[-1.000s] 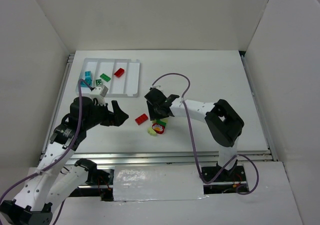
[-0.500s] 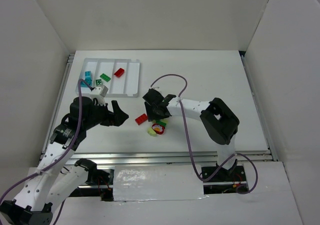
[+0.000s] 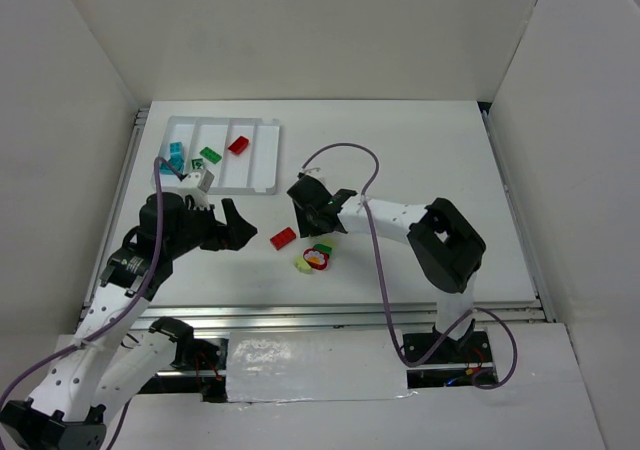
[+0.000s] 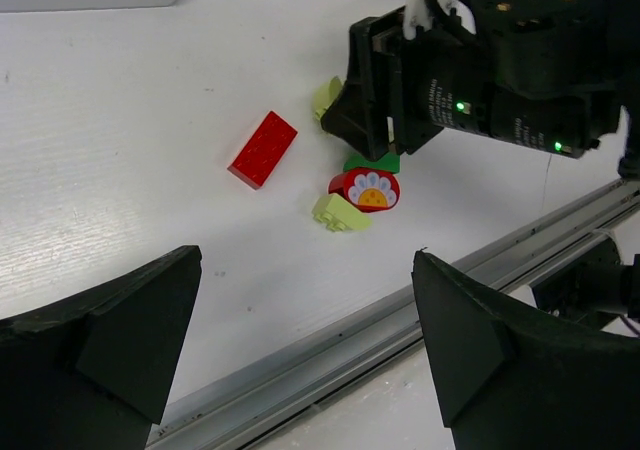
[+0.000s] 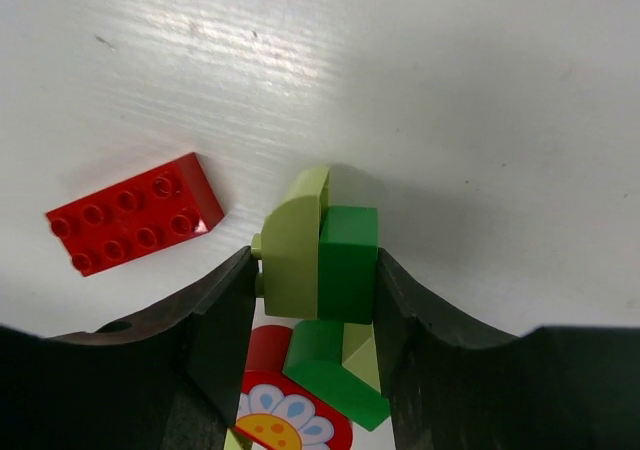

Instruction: Sort the legos into containers by color

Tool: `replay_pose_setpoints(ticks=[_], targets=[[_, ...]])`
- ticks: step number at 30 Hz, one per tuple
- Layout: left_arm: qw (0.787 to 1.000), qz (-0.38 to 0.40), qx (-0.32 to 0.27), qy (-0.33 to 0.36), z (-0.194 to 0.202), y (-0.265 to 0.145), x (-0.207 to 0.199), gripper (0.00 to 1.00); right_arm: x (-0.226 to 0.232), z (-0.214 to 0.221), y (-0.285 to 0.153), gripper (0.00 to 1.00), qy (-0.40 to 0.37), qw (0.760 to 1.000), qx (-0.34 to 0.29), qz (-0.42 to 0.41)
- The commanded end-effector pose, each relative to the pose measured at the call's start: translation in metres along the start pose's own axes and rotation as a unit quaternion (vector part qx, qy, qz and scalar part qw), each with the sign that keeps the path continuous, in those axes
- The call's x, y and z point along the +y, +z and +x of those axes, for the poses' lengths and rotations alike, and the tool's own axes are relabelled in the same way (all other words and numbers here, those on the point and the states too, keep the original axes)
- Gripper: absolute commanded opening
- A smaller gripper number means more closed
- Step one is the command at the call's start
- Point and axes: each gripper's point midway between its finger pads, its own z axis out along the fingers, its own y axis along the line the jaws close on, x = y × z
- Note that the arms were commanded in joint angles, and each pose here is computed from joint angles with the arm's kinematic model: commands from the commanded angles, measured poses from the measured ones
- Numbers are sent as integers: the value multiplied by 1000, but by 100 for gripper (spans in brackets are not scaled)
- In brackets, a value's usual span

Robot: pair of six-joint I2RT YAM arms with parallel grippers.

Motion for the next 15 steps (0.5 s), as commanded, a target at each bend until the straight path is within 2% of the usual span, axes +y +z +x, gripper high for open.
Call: replay_pose_setpoints(ticks=[1,3,4,5,6,7,8,9,10,12,15], targets=[[999,-1,-35,-28,-18,4,-2,99,5,-42,-37,0,-5,996,-91,-20],[996,9,-35,-78,-13,11,-5,100,14,-58,-64,0,-7,989,-135,-56],[995,28,-47,-88,-19,15,-11,99,9,-47,-66,0,-19,989,-136,-56],[991,49,-33,-119,-14,18,-19,100,14,-58,-89,0,-16,982,-171,-81],[989,62,-35,-131,-16,20,-23,99,14,-39,-89,0,-32,981,-166,-92],[985,84,-51,-139,-25,22,-31,99,22,-50,-115,0,-38,970,-205,-127],[979,113,-39,-167,-20,24,-41,99,32,-41,-125,0,-54,963,-204,-167],[975,134,-41,-173,-23,23,-48,99,36,-22,-126,0,-76,960,-198,-185],[968,161,-50,-188,-28,24,-57,98,42,-26,-148,0,-77,948,-224,-212],[961,199,-44,-185,-28,24,-73,98,51,-10,-166,0,-94,938,-229,-242],[962,203,-32,-180,-26,28,-85,97,56,-4,-181,0,-90,935,-241,-245]])
